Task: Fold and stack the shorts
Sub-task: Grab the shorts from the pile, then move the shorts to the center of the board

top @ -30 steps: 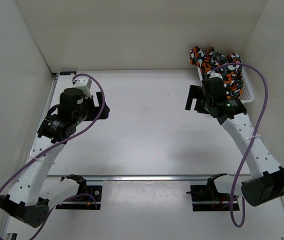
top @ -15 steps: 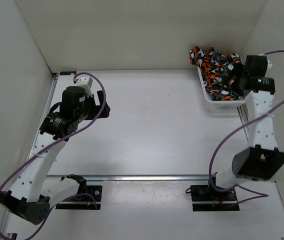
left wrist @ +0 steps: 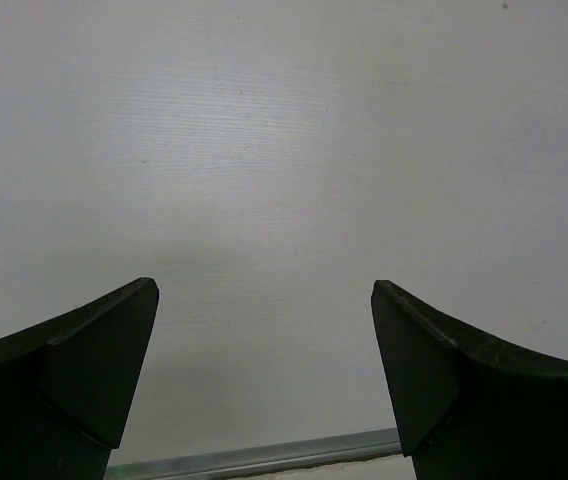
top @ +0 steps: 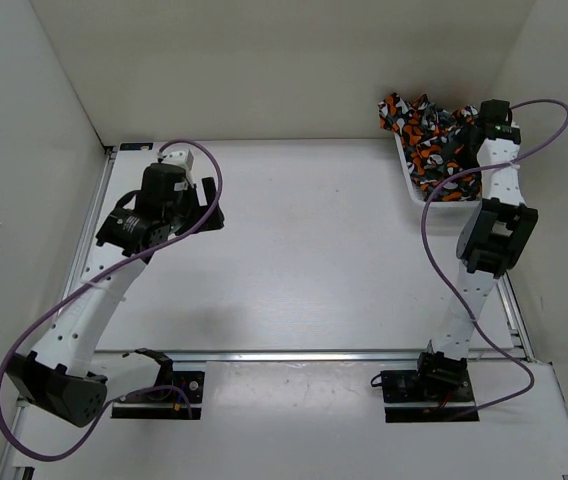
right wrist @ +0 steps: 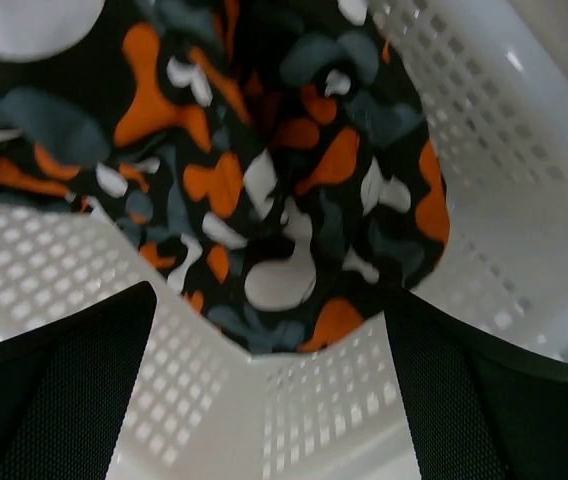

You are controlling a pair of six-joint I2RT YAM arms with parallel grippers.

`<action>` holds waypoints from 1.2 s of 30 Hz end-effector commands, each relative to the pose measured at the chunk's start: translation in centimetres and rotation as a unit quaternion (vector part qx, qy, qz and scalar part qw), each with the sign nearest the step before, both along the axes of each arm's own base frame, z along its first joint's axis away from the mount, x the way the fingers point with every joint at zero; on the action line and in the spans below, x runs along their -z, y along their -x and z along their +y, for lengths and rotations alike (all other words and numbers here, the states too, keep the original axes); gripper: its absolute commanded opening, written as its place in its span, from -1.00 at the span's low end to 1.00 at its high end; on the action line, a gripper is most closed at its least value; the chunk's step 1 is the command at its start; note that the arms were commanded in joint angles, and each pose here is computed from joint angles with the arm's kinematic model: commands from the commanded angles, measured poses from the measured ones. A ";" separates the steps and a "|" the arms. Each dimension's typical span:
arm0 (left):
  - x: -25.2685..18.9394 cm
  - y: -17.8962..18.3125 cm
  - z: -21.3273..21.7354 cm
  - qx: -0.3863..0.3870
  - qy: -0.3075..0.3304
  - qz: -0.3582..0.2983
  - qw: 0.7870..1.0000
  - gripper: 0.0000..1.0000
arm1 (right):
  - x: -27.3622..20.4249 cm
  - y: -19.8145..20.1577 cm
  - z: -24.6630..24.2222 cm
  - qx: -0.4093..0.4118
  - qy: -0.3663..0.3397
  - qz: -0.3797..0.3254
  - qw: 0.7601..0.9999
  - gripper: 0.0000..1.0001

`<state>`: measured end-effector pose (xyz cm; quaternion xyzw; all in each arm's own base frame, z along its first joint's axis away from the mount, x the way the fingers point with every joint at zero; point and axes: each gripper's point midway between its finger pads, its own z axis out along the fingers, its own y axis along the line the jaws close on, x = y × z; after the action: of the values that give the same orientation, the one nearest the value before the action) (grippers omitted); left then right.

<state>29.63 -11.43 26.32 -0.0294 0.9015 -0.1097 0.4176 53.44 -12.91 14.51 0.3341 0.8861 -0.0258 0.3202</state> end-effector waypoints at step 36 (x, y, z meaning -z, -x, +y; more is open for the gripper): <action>-13.1 -1.3 7.9 -0.153 0.046 -0.063 0.985 1.00 | -29.2 23.1 37.8 -0.418 -0.051 -0.340 0.841 -1.00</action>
<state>32.32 -5.11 37.62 -0.1701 0.8605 -0.0964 0.4705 29.87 19.42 52.89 -0.0378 0.7022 0.2972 0.6459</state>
